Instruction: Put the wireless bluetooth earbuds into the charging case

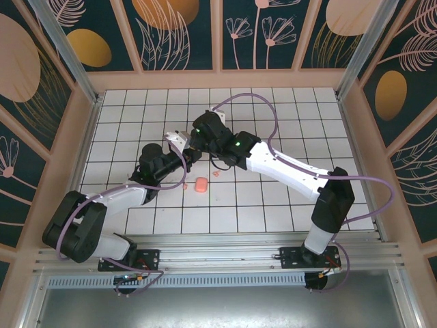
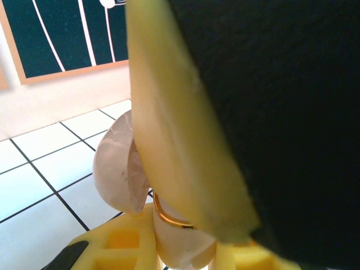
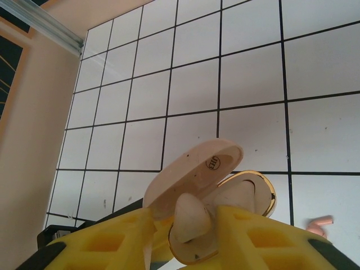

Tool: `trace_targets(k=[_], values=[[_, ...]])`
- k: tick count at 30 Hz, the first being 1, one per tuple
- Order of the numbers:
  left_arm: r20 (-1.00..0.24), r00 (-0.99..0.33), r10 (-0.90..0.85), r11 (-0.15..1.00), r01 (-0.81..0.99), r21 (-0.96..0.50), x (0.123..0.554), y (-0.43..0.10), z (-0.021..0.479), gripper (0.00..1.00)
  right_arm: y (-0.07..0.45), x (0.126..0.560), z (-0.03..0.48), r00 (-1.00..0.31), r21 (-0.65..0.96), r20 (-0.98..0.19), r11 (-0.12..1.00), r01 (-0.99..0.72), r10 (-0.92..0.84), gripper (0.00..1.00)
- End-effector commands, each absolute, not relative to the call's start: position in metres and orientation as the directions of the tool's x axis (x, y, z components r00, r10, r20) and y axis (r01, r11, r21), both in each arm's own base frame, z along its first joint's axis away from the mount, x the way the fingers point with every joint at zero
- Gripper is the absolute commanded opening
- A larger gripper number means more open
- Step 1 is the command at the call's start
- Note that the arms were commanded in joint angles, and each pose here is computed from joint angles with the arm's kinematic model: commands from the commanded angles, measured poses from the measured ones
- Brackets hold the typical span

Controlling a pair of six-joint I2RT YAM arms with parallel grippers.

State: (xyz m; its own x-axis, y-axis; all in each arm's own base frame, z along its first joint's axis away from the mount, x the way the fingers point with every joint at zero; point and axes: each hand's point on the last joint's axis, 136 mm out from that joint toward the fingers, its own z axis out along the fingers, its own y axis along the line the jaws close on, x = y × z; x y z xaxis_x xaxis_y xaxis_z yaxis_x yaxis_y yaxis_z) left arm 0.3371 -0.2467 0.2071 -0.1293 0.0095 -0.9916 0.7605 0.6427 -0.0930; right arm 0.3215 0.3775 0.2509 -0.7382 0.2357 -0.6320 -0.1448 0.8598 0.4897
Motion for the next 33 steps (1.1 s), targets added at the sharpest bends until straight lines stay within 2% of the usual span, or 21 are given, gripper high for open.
trace_targets(k=[1,33], values=[[-0.998,0.024,-0.055,0.660,0.751,-0.018,0.342,-0.244,0.257,0.13,0.366,0.313,0.253,-0.748,0.458,-0.629,0.878,-0.137,0.212,0.36],[-0.998,-0.030,-0.048,0.649,0.759,-0.054,0.340,-0.245,0.238,0.13,0.359,0.317,0.256,-0.747,0.483,-0.626,0.863,-0.145,0.225,0.42]])
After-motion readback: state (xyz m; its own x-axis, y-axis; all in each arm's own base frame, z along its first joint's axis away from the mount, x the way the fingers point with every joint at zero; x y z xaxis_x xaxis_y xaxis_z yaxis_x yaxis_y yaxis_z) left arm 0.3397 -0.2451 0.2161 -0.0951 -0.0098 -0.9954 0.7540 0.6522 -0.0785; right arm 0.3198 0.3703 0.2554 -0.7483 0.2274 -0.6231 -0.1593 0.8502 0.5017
